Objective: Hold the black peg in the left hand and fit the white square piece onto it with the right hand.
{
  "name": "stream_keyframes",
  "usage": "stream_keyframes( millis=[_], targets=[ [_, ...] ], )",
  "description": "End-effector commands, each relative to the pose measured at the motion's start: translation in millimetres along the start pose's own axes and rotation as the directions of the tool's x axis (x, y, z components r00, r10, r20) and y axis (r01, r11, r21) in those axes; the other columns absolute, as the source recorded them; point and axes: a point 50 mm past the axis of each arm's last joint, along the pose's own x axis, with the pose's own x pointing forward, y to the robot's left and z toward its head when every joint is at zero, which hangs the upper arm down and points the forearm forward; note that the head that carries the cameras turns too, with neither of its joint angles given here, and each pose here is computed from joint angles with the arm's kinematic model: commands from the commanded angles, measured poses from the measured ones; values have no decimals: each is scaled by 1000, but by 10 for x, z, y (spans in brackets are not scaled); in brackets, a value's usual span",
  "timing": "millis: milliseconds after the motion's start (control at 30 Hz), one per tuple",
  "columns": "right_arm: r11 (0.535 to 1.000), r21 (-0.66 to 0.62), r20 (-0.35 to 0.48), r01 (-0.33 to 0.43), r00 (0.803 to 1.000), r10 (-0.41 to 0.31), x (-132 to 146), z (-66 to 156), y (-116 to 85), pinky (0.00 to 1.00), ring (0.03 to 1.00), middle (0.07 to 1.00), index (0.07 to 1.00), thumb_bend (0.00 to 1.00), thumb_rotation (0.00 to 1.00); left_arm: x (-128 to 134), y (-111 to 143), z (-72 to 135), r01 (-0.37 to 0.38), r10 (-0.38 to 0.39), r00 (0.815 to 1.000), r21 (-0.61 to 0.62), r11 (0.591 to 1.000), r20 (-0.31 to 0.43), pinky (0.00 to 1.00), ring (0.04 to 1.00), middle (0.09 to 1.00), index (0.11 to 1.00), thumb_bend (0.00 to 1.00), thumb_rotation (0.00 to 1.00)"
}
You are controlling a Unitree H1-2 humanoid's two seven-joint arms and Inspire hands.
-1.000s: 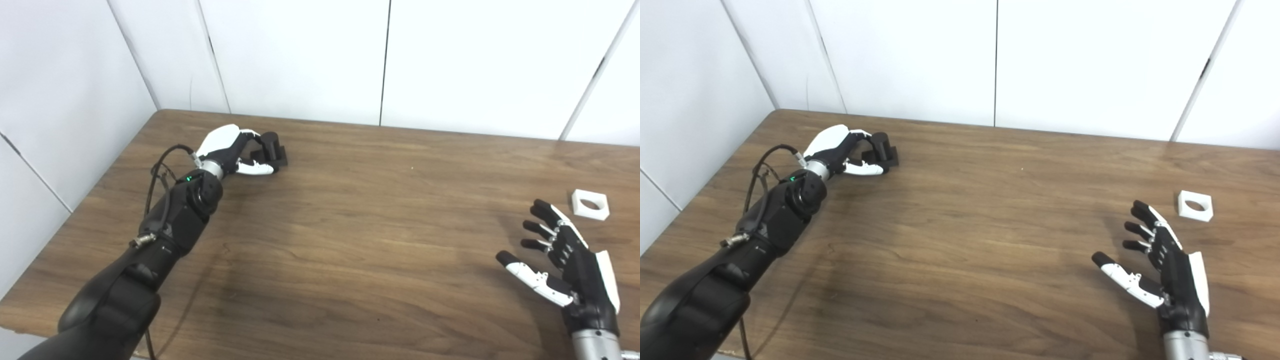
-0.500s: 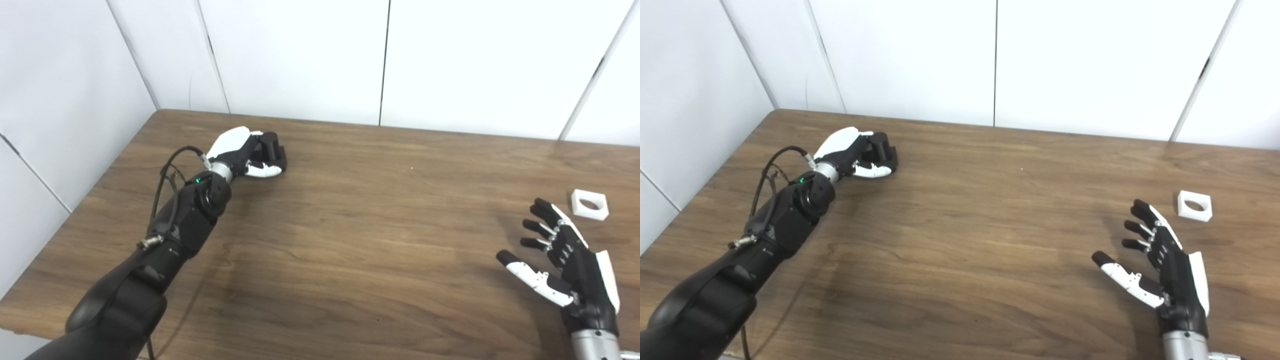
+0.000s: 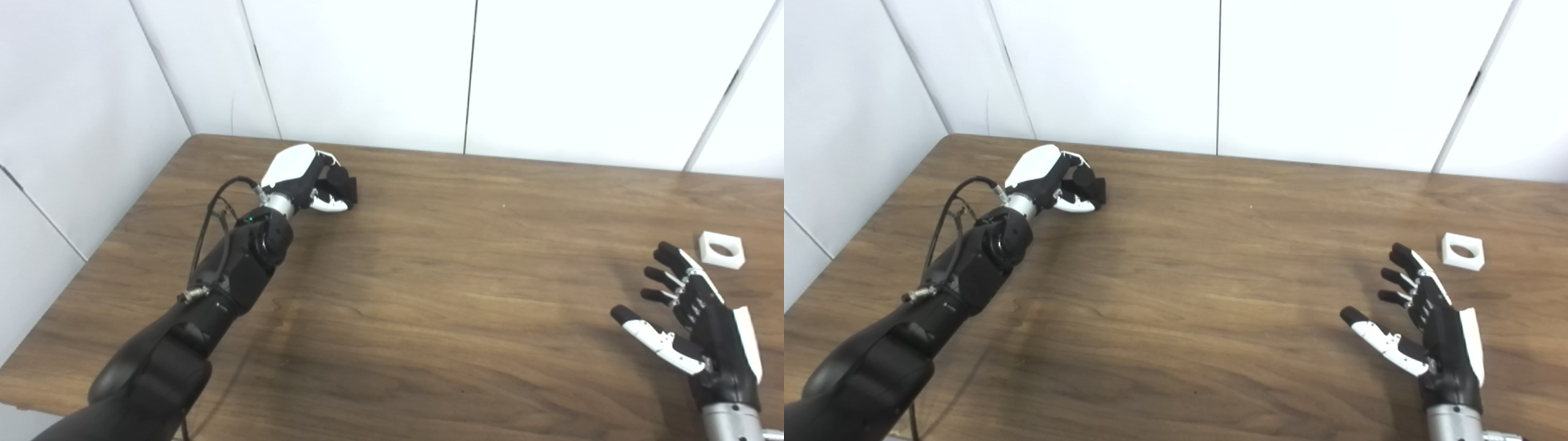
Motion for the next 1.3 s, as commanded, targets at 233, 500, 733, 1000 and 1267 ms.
stream_keyframes(
  millis=[233, 500, 733, 1000, 1267],
  targets=[
    [1000, -9, 80, 10, 997, -9, 90, 130, -35, 695, 809, 865, 858, 662, 277, -96, -212, -78, 99, -98, 995, 59, 993, -12, 720, 840, 823, 493, 509, 79],
    [1000, 4, 79, 1, 997, -1, 106, 136, -25, 706, 818, 872, 864, 663, 291, -121, -162, -13, 189, -182, 978, -71, 979, 100, 842, 913, 862, 494, 517, 85],
    [1000, -5, 85, -4, 996, 4, 108, 145, 1, 695, 818, 870, 860, 661, 296, -167, -26, 107, 290, -240, 934, -164, 943, 265, 877, 939, 878, 494, 517, 87],
    [1000, -17, 93, -2, 996, 4, 106, 144, 25, 679, 799, 861, 855, 675, 328, -220, 122, 266, 354, -258, 881, -188, 916, 398, 837, 922, 874, 493, 517, 81],
    [1000, 16, 82, 5, 997, -6, 84, 133, 51, 682, 804, 862, 851, 692, 303, -263, 145, 507, 403, -296, 815, -119, 908, 497, 815, 913, 873, 493, 515, 80]
  ],
)
